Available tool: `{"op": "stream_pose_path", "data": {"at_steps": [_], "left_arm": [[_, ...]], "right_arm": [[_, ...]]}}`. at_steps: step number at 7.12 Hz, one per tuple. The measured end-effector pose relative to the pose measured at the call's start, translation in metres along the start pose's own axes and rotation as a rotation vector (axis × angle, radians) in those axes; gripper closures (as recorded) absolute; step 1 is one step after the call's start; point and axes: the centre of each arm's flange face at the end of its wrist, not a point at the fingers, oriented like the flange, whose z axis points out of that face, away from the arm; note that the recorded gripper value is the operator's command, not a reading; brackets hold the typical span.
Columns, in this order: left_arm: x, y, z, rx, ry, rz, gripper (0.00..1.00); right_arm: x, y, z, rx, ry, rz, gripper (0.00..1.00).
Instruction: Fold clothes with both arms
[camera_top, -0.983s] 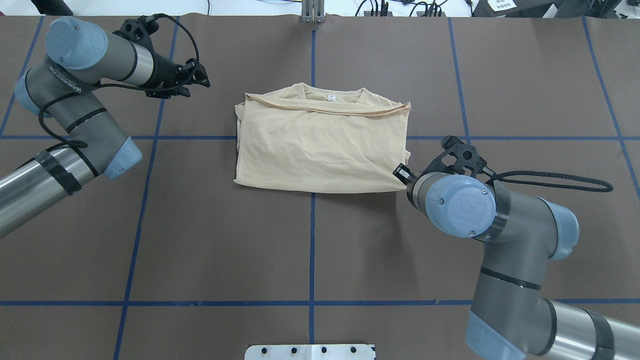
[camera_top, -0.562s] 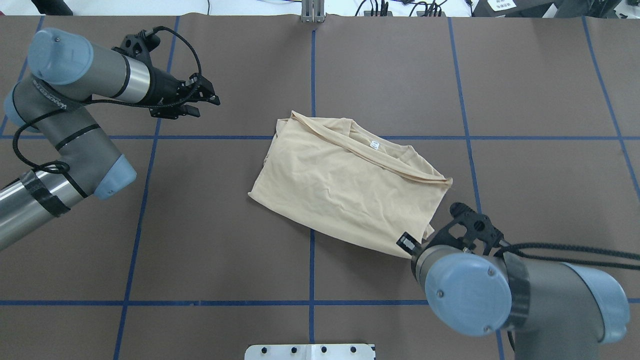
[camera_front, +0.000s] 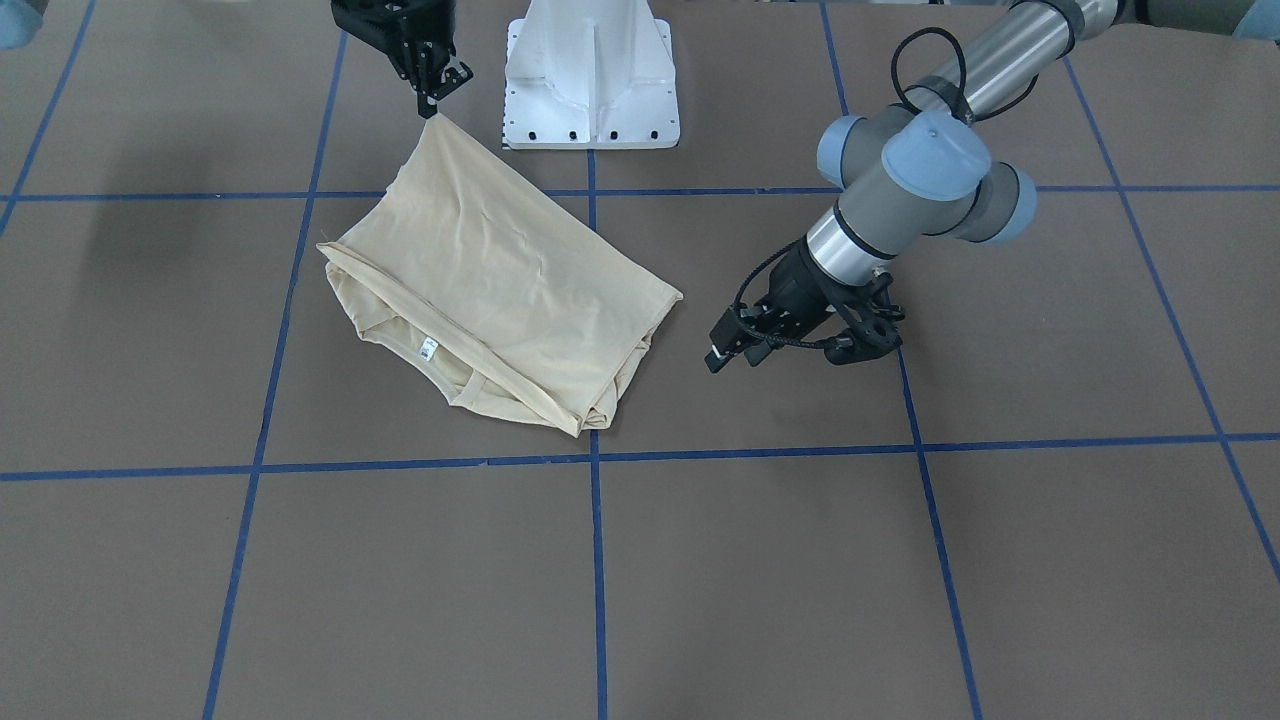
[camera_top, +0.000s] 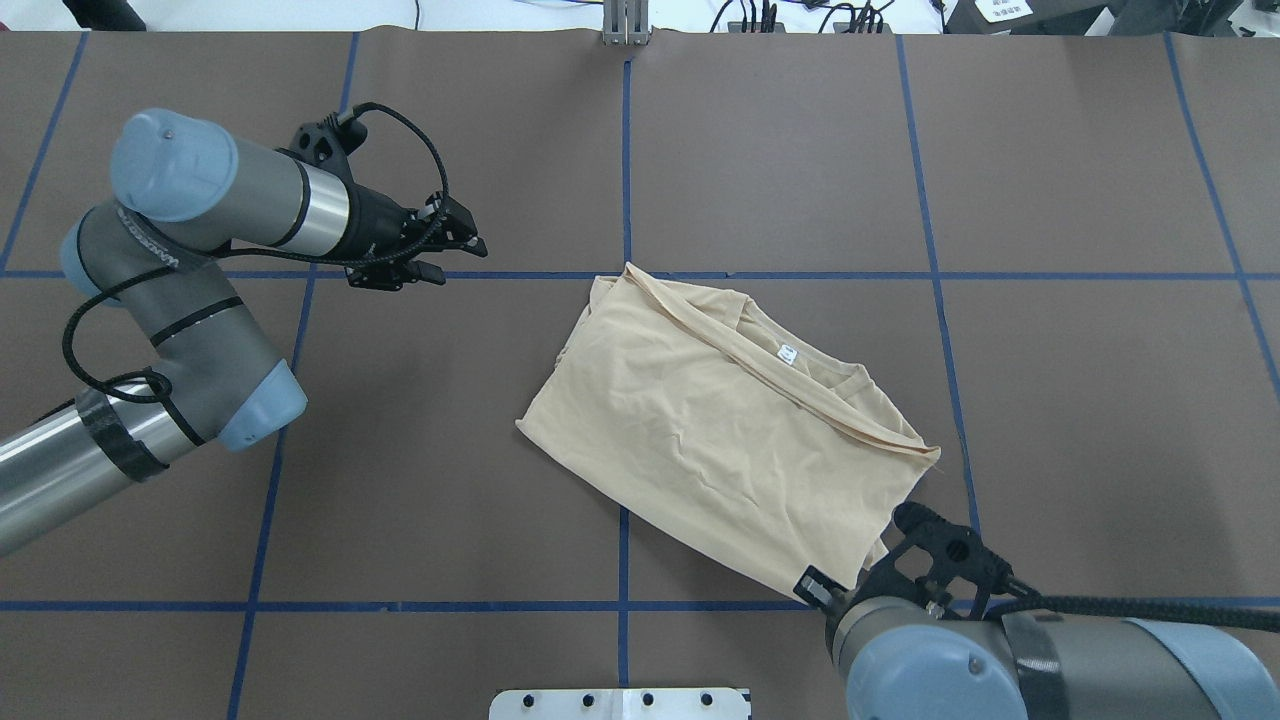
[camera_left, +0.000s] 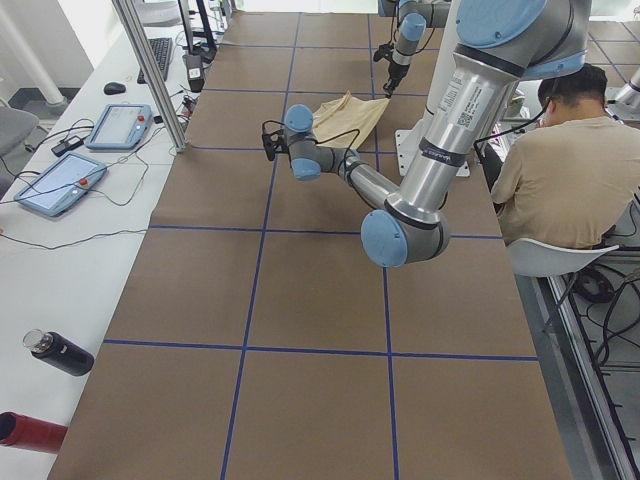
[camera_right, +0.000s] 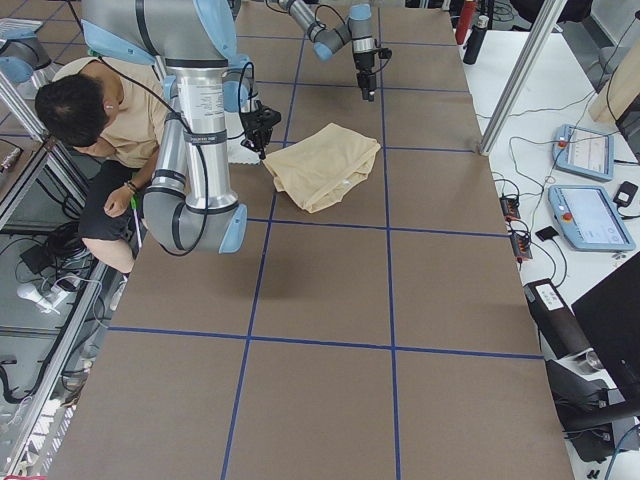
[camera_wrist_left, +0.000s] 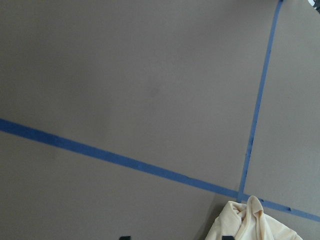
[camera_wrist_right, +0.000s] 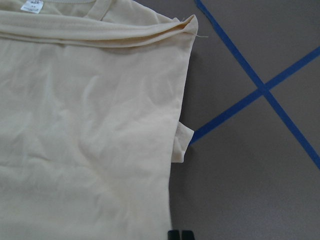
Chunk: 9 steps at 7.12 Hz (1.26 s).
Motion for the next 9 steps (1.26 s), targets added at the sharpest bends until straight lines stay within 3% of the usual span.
{"op": "stream_pose_path", "data": {"at_steps": [2,4,7,8,9], "left_arm": [[0.006,0.077,0.026,0.021,-0.101,-0.035,0.31],[-0.005,0.124,0.052,0.02,-0.155,-0.041,0.37],[-0.011,0.144,0.065,0.021,-0.173,-0.039,0.72],[-0.012,0.145,0.067,0.022,-0.176,-0.041,1.0],[-0.013,0.144,0.069,0.024,-0.18,-0.041,1.0]], "right_arm": [[-0.004,-0.009,-0.008,-0.004,-0.016,0.022,0.0],[-0.03,-0.047,-0.026,0.001,-0.062,0.08,0.0],[-0.056,-0.082,-0.048,0.007,-0.114,0.09,0.0],[-0.058,-0.086,-0.05,0.011,-0.118,0.092,0.0],[-0.059,-0.087,-0.05,0.013,-0.119,0.092,0.0]]}}
